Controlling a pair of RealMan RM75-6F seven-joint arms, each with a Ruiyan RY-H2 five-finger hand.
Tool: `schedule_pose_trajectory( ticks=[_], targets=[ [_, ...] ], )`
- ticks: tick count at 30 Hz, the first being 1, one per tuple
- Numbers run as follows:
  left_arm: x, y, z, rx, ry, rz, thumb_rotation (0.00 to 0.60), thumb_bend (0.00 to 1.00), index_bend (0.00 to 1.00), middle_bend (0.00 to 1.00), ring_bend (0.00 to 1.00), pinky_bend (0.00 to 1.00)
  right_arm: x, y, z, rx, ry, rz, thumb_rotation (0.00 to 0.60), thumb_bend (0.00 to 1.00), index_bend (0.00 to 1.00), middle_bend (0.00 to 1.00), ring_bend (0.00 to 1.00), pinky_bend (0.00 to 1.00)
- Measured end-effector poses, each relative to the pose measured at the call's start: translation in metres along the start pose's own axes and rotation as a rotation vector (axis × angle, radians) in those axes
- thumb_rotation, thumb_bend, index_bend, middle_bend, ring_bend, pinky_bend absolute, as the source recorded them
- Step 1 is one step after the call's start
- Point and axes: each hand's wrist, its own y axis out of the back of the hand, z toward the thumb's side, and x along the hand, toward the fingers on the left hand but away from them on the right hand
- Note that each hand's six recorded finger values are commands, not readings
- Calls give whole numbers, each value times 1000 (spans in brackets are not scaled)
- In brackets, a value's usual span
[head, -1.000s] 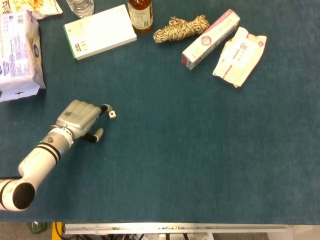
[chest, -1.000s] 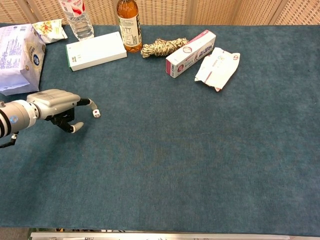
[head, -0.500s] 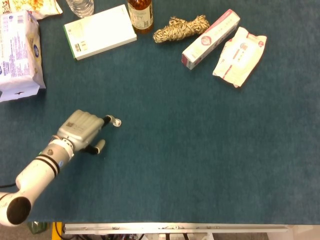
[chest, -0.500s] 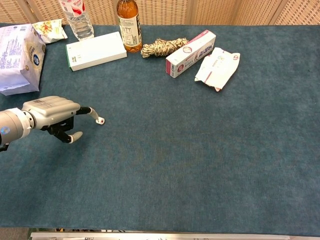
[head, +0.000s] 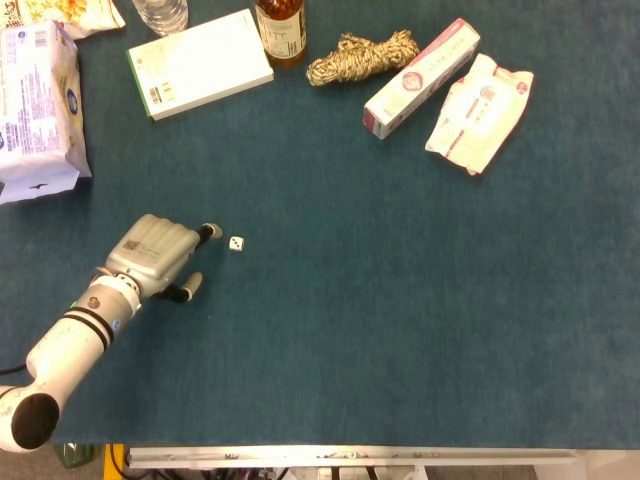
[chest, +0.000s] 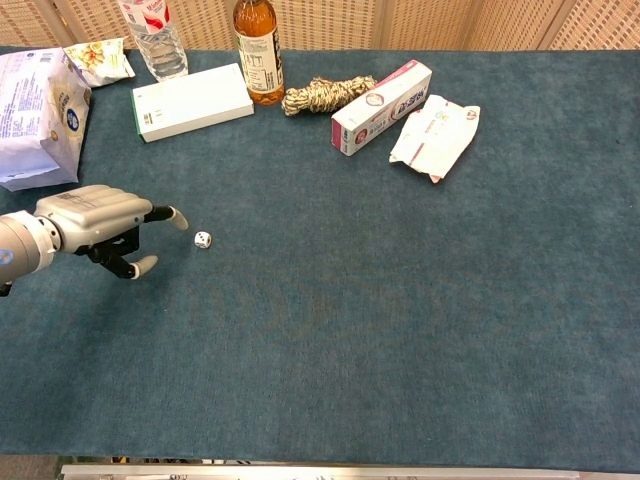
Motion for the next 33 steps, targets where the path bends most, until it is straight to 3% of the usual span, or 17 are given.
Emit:
schedule_pose_trajectory(
  ticks=[13, 33],
  targets=[
    [4, -6, 15, 2, -28, -35, 510, 474, 169, 955, 962, 985, 2, 1, -4, -2, -7, -2, 600, 297, 286, 322, 196, 172],
    [1, 9, 34, -46, -85, 47, 511, 474, 129, 936, 941, 985, 2, 0, -8, -6, -19, -1, 600, 296, 286, 322, 196, 172]
  ],
)
